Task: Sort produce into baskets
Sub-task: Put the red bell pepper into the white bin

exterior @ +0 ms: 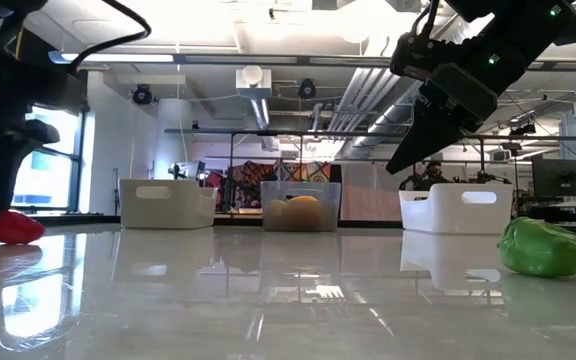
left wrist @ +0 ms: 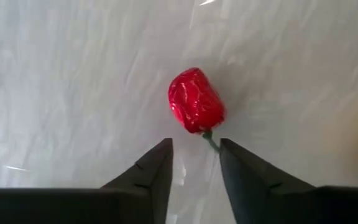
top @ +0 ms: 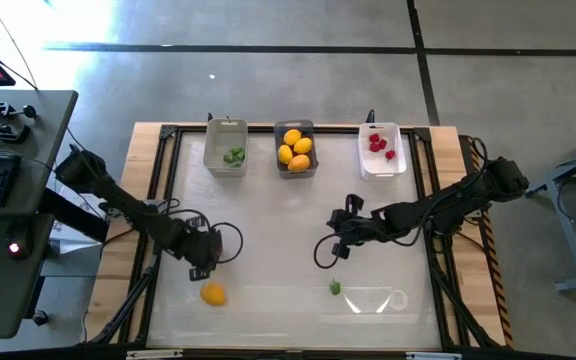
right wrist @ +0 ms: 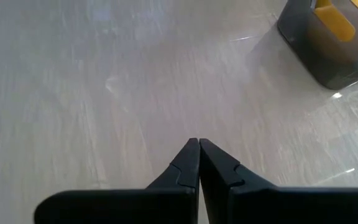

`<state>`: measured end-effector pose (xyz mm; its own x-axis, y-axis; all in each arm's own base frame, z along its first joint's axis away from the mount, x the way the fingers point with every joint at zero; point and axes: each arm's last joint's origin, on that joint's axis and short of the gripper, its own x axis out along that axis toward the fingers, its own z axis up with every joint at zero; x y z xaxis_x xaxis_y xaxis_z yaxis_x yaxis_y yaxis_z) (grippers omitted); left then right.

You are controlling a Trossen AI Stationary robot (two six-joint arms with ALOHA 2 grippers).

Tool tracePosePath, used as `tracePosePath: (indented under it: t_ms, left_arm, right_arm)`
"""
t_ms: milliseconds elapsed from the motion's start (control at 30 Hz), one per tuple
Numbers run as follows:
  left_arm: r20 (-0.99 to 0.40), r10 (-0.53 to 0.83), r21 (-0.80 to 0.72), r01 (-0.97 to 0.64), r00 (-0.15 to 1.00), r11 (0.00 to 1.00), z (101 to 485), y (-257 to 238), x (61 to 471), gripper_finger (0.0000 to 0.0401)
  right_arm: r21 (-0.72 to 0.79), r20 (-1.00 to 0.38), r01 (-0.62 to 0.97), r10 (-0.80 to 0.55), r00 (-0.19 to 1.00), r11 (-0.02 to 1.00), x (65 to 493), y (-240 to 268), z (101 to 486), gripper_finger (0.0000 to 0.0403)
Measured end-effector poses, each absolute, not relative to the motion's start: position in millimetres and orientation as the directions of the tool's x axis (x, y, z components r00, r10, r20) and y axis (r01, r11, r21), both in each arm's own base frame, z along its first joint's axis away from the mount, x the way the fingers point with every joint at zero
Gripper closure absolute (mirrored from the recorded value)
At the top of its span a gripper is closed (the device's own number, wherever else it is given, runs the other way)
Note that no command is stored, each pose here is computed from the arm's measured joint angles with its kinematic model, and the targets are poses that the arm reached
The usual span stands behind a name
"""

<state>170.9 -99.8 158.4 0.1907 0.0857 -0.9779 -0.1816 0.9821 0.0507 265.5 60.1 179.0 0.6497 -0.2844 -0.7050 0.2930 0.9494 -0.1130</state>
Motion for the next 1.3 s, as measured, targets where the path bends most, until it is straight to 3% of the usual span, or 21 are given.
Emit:
tracePosePath:
  t_ms: [400,633,833,1100,1300]
  left_arm:
    - [-0.976,0.035,0.014,-0.101,0.217,0.995,152,-98,173,0.0389]
    - [-0.967,0.060,0.042,-0.080,0.246,0.996,152,-98,176,0.0400]
    - [-0.879,-0.014,-0.044,-0.051,0.476,0.998,161,-87,209,0.0400]
    - [-0.648,-0.216,-0.237,0.076,0.731,0.968,181,-42,252,0.0401]
    - [-0.507,-0.347,-0.306,0.211,0.789,0.928,192,-14,262,0.0401]
  right_arm:
    - [-0.115,-0.705,0.292,-0.285,0.650,0.949,266,60,179,0.0402]
    - [-0.122,-0.705,0.285,-0.286,0.649,0.951,266,60,179,0.0402]
    - [-0.162,-0.657,0.221,-0.272,0.703,0.962,272,62,183,0.0402]
    - [-0.362,-0.486,-0.003,-0.186,0.854,0.932,294,81,186,0.0398]
    - [-0.365,-0.337,0.001,-0.133,0.932,0.931,307,85,195,0.0332]
